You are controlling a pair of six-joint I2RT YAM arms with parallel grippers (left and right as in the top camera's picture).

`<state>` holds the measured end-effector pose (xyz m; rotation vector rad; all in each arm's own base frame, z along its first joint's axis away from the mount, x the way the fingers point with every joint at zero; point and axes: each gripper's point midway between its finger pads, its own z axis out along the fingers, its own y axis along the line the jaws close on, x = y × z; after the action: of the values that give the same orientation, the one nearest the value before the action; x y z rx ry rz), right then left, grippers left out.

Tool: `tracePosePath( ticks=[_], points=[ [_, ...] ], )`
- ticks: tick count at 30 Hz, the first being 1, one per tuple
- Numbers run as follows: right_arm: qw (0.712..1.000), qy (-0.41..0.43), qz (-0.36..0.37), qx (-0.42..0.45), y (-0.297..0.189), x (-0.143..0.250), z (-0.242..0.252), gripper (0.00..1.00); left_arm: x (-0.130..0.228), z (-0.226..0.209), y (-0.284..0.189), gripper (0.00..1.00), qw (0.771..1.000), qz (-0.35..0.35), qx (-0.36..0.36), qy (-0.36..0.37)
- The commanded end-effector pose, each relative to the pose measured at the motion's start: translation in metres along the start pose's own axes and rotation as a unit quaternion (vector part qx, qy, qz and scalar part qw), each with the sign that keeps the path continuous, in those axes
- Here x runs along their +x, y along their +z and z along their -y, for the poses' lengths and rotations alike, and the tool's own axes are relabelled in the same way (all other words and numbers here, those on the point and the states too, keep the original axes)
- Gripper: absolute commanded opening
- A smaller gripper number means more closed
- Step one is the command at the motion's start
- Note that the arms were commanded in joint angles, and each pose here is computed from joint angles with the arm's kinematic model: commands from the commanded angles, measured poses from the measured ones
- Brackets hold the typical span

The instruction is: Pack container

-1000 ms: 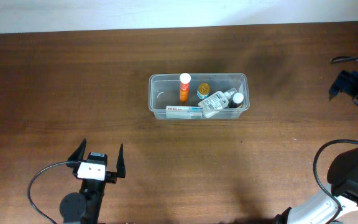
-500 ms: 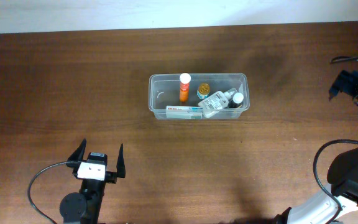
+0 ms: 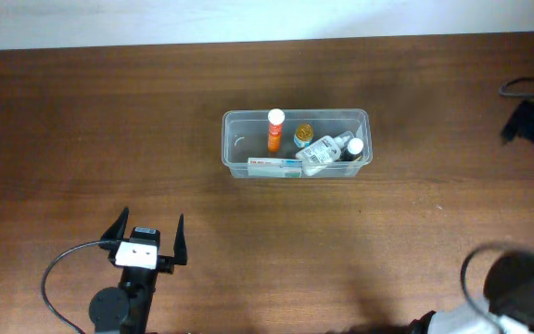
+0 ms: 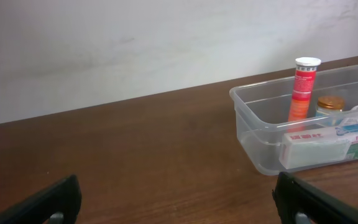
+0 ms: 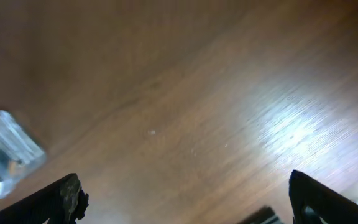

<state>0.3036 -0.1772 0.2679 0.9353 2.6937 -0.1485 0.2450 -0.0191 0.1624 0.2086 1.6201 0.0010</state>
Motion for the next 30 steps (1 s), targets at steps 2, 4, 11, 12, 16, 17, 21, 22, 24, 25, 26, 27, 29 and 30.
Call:
tracePosePath(
  ticks=[2, 4, 11, 12, 16, 17, 21, 22, 24, 25, 26, 27, 29, 30],
  points=[
    [0.992, 0.001, 0.125, -0.024, -0.079, 0.01, -0.003, 0.98, 0.002, -0.003, 0.0, 0.99, 1.0, 0.0, -0.008, 0.008],
    [0.982, -0.011, 0.179, -0.054, -0.109, 0.013, -0.014, 0.98, 0.002, -0.003, 0.0, 0.99, 1.0, 0.0, -0.008, 0.008],
    [0.935, -0.058, 0.326, -0.129, -0.177, 0.041, -0.043, 0.98, 0.002, -0.003, 0.0, 0.99, 1.0, 0.0, -0.008, 0.008],
    [0.93, -0.063, 0.336, -0.137, -0.178, 0.047, -0.045, 0.98, 0.002, -0.003, 0.0, 0.99, 1.0, 0.0, -0.008, 0.008],
    [0.914, -0.083, 0.363, -0.164, -0.167, 0.075, -0.053, 0.98, 0.002, -0.003, 0.0, 0.99, 1.0, 0.0, -0.008, 0.008],
    [0.91, -0.087, 0.367, -0.17, -0.161, 0.082, -0.054, 0.98, 0.002, -0.003, 0.0, 0.99, 1.0, 0.0, -0.008, 0.008],
    [0.89, -0.106, 0.392, -0.209, -0.134, 0.108, -0.064, 0.98, 0.002, -0.003, 0.0, 0.99, 1.0, 0.0, -0.008, 0.008],
    [0.881, -0.111, 0.402, -0.224, -0.127, 0.113, -0.068, 0.98, 0.002, -0.003, 0.0, 0.99, 1.0, 0.0, -0.008, 0.008],
    [0.862, -0.118, 0.424, -0.25, -0.118, 0.121, -0.075, 0.98, 0.002, -0.003, 0.0, 0.99, 1.0, 0.0, -0.008, 0.008],
    [0.852, -0.121, 0.437, -0.262, -0.113, 0.124, -0.078, 0.98, 0.002, -0.003, 0.0, 0.99, 1.0, 0.0, -0.008, 0.008],
    [0.842, -0.123, 0.449, -0.273, -0.109, 0.127, -0.08, 0.98, 0.002, -0.003, 0.0, 0.99, 1.0, 0.0, -0.008, 0.008],
    [0.832, -0.126, 0.461, -0.282, -0.105, 0.131, -0.083, 0.98, 0.002, -0.003, 0.0, 0.99, 1.0, 0.0, -0.008, 0.008],
    [0.812, -0.129, 0.485, -0.297, -0.094, 0.136, -0.086, 0.98, 0.002, -0.003, 0.0, 0.99, 1.0, 0.0, -0.008, 0.008],
    [0.802, -0.131, 0.496, -0.305, -0.09, 0.139, -0.089, 0.98, 0.002, -0.003, 0.0, 0.99, 1.0, 0.0, -0.008, 0.008]
  ],
)
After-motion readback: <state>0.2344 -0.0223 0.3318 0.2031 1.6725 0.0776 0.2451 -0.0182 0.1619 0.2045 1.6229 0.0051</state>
